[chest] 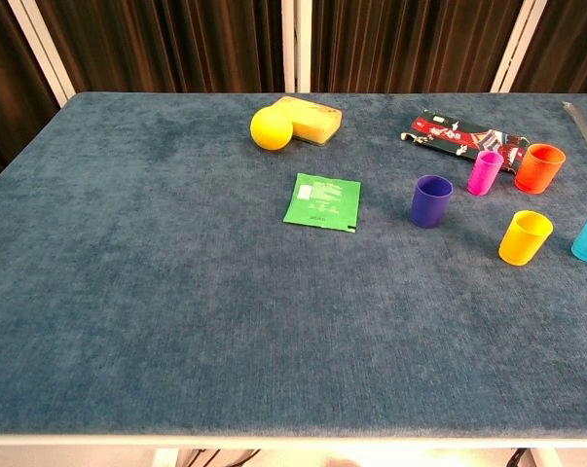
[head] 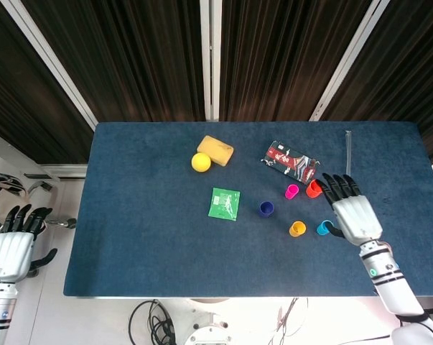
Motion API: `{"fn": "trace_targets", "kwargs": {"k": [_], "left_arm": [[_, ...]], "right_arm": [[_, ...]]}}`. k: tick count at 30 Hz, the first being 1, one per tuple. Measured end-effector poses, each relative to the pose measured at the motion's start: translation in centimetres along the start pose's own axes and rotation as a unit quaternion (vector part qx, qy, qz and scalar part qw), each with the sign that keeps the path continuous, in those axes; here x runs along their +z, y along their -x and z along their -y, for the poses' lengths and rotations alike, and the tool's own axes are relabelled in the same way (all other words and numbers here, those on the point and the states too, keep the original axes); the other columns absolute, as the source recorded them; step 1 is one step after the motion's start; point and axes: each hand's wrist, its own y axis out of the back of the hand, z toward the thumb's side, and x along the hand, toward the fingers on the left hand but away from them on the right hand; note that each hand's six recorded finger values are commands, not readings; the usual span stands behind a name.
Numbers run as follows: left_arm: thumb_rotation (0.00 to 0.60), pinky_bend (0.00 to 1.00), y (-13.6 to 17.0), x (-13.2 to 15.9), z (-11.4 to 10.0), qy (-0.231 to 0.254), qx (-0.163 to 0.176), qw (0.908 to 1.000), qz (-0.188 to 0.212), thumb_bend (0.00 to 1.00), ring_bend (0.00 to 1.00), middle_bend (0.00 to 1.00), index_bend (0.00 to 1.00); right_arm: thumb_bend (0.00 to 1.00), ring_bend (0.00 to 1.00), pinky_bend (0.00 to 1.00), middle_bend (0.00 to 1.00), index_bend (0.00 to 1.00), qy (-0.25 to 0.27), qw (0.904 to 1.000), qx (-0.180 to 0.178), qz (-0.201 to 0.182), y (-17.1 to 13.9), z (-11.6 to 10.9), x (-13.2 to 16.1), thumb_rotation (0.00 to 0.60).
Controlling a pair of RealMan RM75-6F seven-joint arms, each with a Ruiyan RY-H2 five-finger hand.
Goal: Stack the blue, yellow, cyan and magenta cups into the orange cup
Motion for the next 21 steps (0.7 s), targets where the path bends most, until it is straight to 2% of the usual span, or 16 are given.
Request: {"fn": "trace_targets", "kwargs": {"k": [5, 7, 14, 21], "left_arm": [[0.600, 0.00, 0.4, -0.2, -0.1, -0.001, -0.002, 1.0000, -0.004, 0.19, 0.03, 0.14, 0.14], [0.600, 0.00, 0.5, -0.4, -0.1, 0.000, -0.004, 1.0000, -0.009, 0.19, 0.03, 0.14, 0.14], [0.600, 0.00, 0.4, -0.4, -0.1, 0.001, -0.006, 0.9999, -0.012, 0.19, 0.03, 0.14, 0.14], [0.600, 0.00, 0.2, -0.6, 0.0, 0.007, -0.010, 0.9999, -0.012, 0.19, 0.03, 0.14, 0.14]], "right_arm": [[0.17, 0.00, 0.00, 0.04, 0.00, -0.019, 0.9980, 0.037, -0.047, 4.0, 1.5, 3.9, 0.600], [0.18, 0.00, 0.00, 0.05, 0.00, -0.021, 0.9971, 0.049, -0.054, 5.0, 2.2, 4.9, 0.600], [0.21, 0.00, 0.00, 0.08, 0.00, -0.034, 0.9937, 0.086, -0.063, 7.3, 5.2, 7.6, 0.600], [0.23, 0.00, 0.00, 0.16, 0.02, -0.048, 0.9923, 0.097, -0.060, 8.9, 7.2, 9.2, 0.600]]}}
